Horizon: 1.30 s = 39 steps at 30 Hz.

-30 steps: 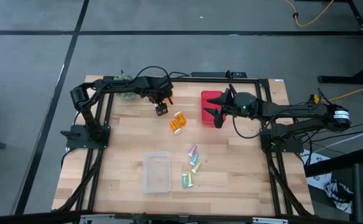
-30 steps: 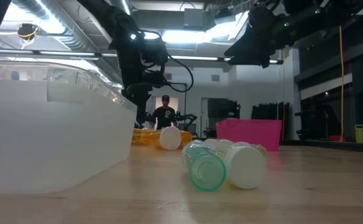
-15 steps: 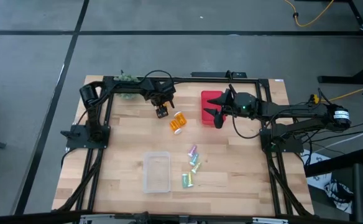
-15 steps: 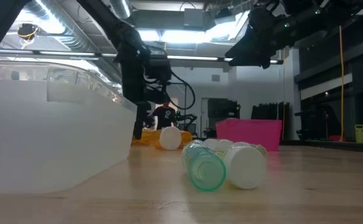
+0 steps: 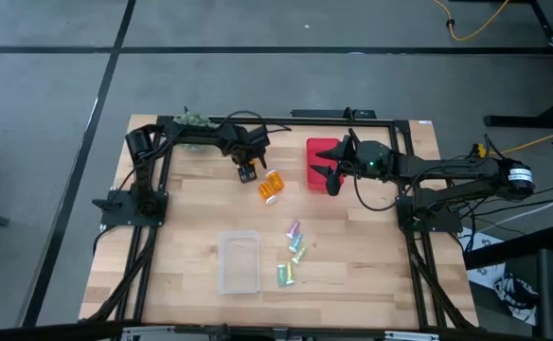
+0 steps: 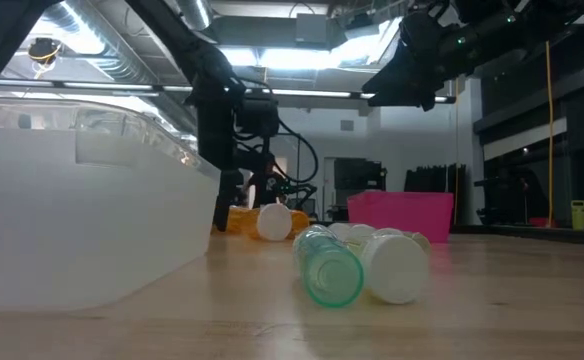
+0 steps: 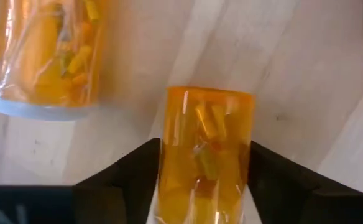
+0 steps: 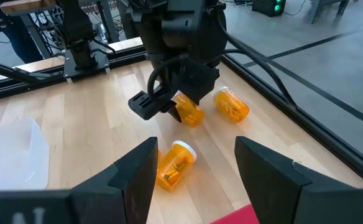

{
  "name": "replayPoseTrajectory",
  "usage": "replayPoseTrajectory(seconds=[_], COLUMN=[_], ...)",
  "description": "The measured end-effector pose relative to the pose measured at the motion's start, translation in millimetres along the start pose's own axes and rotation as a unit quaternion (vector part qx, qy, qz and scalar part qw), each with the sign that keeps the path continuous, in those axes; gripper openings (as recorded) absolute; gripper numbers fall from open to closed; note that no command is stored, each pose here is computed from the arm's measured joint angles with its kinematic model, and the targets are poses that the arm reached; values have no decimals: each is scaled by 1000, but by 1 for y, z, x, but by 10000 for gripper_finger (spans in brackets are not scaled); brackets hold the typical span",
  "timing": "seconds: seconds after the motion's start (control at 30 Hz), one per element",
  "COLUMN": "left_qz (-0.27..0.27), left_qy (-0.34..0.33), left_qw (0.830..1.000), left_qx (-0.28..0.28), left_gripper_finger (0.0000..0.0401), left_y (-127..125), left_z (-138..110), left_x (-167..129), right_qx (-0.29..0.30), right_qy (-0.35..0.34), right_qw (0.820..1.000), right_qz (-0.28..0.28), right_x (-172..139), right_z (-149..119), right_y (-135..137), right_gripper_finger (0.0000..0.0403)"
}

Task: Pick and place medicine bottles into bin by pill shape (circle, oval)
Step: Put the large orange pill bottle into the red bin

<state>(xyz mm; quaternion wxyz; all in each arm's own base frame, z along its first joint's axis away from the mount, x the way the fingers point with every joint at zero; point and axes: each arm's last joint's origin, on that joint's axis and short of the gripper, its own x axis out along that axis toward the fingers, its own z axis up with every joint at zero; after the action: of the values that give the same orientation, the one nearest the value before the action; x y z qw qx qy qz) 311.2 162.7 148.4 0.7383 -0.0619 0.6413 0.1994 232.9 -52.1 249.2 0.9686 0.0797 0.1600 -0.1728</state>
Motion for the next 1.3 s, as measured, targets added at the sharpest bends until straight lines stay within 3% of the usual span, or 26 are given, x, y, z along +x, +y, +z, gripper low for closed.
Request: replayPoseTrajectory(seconds=[0.17, 0.33, 0.4, 0.53, 0.63, 0.83, 1.0, 1.13, 1.3], left_qz=[30, 55, 55, 51, 37, -30, -49, -66, -77], left_qy=[-1, -45, -78, -147, -208, -338, -390, -426, -458], left_qw=[1000, 996, 994, 986, 976, 939, 919, 902, 885], left_qx=[2, -43, -55, -58, -59, -48, -38, -30, -25], left_gripper_finger=[166, 162, 162, 162, 162, 162, 161, 161, 161], left_y=[-2, -1, -3, -9, -15, -32, -48, -62, -77], left_z=[0, 19, 31, 52, 67, 89, 100, 113, 125], left_x=[-5, -30, -43, -64, -78, -96, -98, -82, -57], right_qx=[1, 21, 53, 33, 1, -39, -60, -83, -91], right_qy=[4, 7, -12, -98, -167, -292, -311, -308, -288], right_qw=[1000, 1000, 997, 990, 983, 955, 948, 943, 947], right_qz=[-1, -11, -48, -90, -71, -44, 27, 93, 105], right_x=[0, 0, -1, -12, -28, -72, -91, -91, -86], right_z=[-1, -2, 1, 19, 36, 62, 64, 61, 53], right_y=[0, -1, -3, -5, 0, 8, 15, 22, 26], right_gripper_finger=[217, 217, 217, 217, 217, 217, 217, 217, 217])
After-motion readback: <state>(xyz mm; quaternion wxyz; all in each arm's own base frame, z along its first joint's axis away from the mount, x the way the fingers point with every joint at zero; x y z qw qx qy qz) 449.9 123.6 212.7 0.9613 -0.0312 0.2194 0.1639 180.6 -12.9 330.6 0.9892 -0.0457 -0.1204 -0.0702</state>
